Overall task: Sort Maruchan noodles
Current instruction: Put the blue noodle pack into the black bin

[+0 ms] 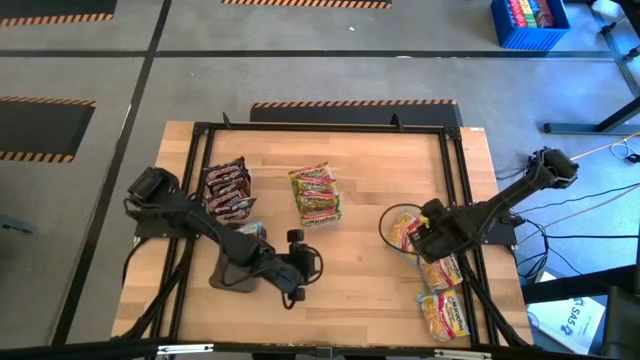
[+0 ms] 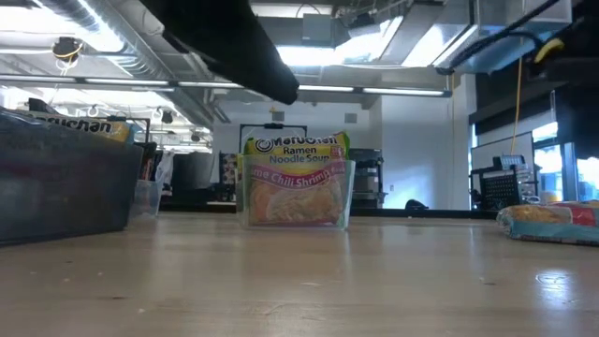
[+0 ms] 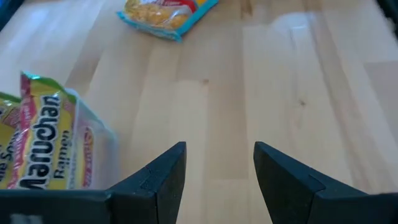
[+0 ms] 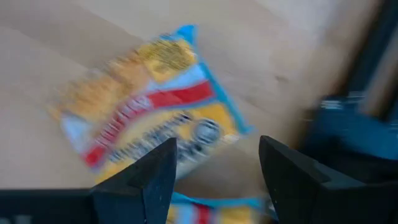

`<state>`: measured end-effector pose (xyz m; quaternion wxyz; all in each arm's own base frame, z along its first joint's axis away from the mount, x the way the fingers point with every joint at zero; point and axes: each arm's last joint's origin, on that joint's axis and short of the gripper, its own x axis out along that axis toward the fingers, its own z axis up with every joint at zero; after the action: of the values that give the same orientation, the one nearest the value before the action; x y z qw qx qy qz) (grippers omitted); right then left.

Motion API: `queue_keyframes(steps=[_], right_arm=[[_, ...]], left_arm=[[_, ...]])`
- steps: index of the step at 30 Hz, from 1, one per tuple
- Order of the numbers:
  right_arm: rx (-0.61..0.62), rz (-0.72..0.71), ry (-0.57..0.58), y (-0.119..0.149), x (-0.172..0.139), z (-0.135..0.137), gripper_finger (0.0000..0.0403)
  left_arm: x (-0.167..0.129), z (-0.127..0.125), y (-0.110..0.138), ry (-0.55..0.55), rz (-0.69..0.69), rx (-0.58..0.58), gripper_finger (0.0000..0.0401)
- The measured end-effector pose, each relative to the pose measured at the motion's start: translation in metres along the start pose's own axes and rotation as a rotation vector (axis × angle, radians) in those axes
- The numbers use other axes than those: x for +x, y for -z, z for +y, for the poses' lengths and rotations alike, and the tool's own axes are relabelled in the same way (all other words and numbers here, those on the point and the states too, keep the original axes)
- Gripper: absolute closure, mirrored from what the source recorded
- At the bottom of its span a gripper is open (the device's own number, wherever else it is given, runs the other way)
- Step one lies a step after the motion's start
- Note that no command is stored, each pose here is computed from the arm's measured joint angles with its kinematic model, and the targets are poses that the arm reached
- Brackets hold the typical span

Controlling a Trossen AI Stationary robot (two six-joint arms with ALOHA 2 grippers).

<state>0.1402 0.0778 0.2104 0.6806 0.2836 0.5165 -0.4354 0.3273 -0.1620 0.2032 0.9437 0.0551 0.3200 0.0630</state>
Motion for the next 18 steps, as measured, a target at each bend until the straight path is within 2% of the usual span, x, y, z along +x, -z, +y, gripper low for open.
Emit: queue_keyframes(steps=[2, 6, 12, 15, 18], right_arm=[[0.058, 0.003, -0.074, -0.002, 0.008, 0.001, 0.0194], [0.066, 0.026, -0.168, -0.001, 0.028, 0.007, 0.0194], [0.067, 0.041, -0.191, 0.005, 0.053, 0.004, 0.0194], [0.031, 0.014, -0.211, 0.006, 0.057, 0.004, 0.0194], [-0.071, -0.034, -0.260, 0.005, 0.057, 0.009, 0.0194]], left_arm=[[0.002, 0.004, -0.001, -0.009, 0.004, -0.008, 0.0218], [0.003, 0.005, -0.001, -0.009, 0.005, -0.011, 0.0218], [0.002, 0.003, -0.001, -0.002, 0.002, -0.049, 0.0218], [0.000, 0.000, 0.000, 0.005, 0.002, -0.070, 0.0218], [-0.001, -0.002, 0.001, 0.011, 0.001, -0.080, 0.0218]])
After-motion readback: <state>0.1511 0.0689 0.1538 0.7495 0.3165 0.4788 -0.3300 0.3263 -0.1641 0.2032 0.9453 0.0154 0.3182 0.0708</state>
